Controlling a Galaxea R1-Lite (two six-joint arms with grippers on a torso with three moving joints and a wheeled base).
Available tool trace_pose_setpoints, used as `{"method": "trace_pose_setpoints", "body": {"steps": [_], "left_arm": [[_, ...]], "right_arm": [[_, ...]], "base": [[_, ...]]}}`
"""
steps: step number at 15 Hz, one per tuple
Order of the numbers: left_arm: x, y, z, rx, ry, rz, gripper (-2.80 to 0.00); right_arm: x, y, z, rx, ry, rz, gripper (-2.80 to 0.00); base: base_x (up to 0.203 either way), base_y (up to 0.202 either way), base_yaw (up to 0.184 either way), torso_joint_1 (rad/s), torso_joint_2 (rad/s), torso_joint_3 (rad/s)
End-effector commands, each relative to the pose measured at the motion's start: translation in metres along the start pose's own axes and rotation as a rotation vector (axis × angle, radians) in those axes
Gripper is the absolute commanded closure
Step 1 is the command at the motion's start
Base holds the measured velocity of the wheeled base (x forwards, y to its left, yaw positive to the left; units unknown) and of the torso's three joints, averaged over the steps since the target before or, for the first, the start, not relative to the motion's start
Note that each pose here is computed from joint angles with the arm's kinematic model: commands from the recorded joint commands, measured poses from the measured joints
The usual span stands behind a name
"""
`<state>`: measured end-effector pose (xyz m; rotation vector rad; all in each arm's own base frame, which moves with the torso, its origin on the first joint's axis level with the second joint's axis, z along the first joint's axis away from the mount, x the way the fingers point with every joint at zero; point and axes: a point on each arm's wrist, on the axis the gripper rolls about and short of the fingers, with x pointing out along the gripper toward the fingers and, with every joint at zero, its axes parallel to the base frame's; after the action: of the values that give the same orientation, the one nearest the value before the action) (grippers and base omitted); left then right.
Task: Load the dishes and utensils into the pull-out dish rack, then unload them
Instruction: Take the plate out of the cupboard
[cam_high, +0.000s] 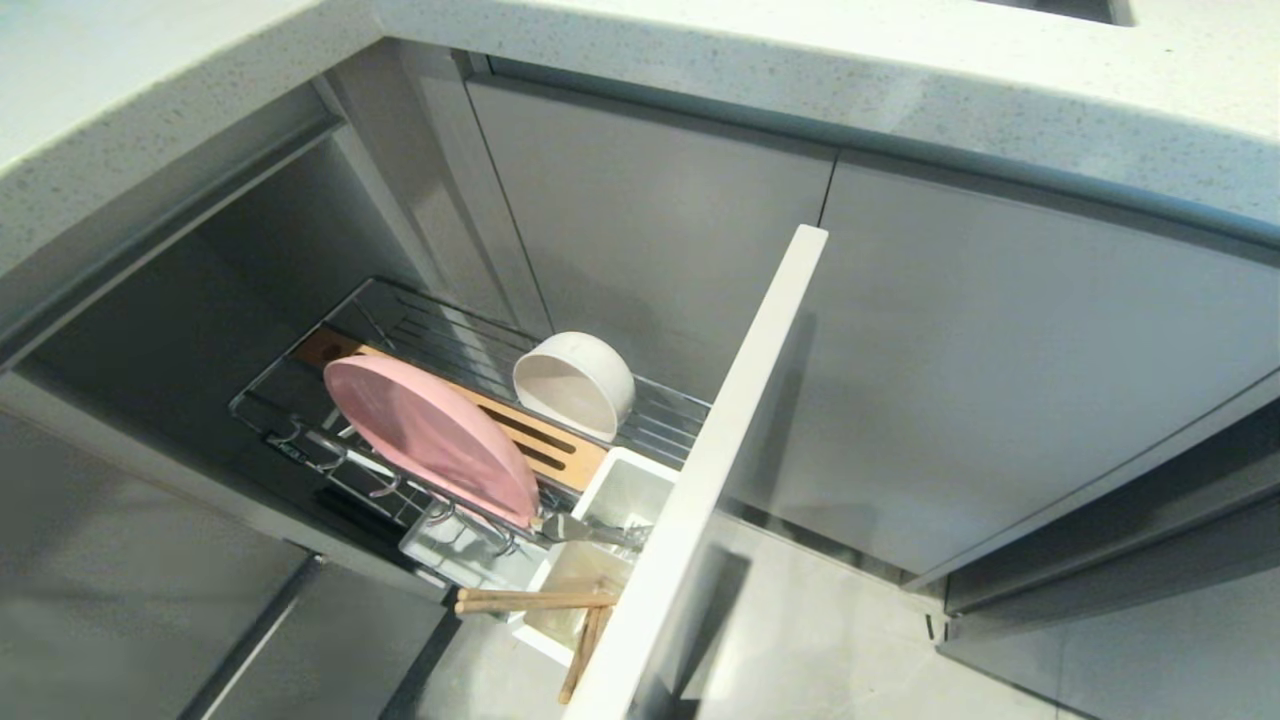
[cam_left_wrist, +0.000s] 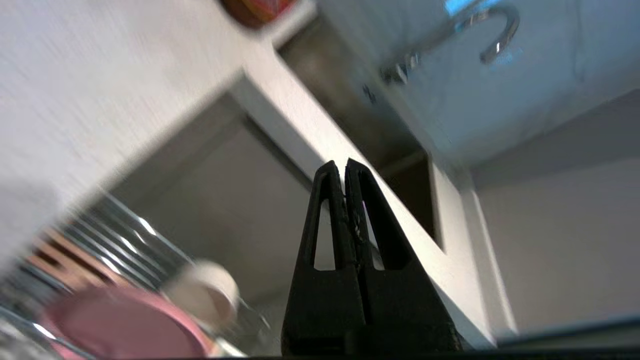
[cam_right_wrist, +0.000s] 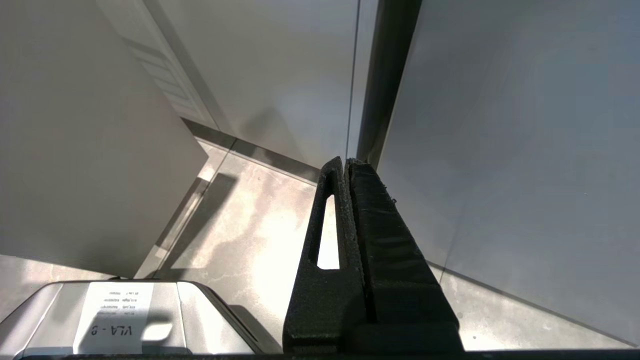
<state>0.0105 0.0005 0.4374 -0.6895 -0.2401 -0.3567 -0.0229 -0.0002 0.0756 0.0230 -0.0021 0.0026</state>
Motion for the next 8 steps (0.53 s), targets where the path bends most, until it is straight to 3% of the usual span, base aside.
{"method": "trace_pose_setpoints", "body": {"steps": [1, 5, 8], "left_arm": [[0.029, -0.002, -0.023, -0.093, 0.176, -0.017, 0.0], [0.058, -0.006, -0.074, -0.151, 0.476, 0.059, 0.0], [0.074, -0.005, -0.112, -0.144, 0.631, 0.215, 0.0]], "right_arm": [[0.0, 0.0, 0.0, 0.0, 0.002, 0.0, 0.0], [0.0, 0.0, 0.0, 0.0, 0.002, 0.0, 0.0], [0.0, 0.0, 0.0, 0.0, 0.002, 0.0, 0.0]], "base": [[0.0, 0.0, 0.0, 0.0, 0.0, 0.0], [0.0, 0.0, 0.0, 0.0, 0.0, 0.0], [0.0, 0.0, 0.0, 0.0, 0.0, 0.0]]}}
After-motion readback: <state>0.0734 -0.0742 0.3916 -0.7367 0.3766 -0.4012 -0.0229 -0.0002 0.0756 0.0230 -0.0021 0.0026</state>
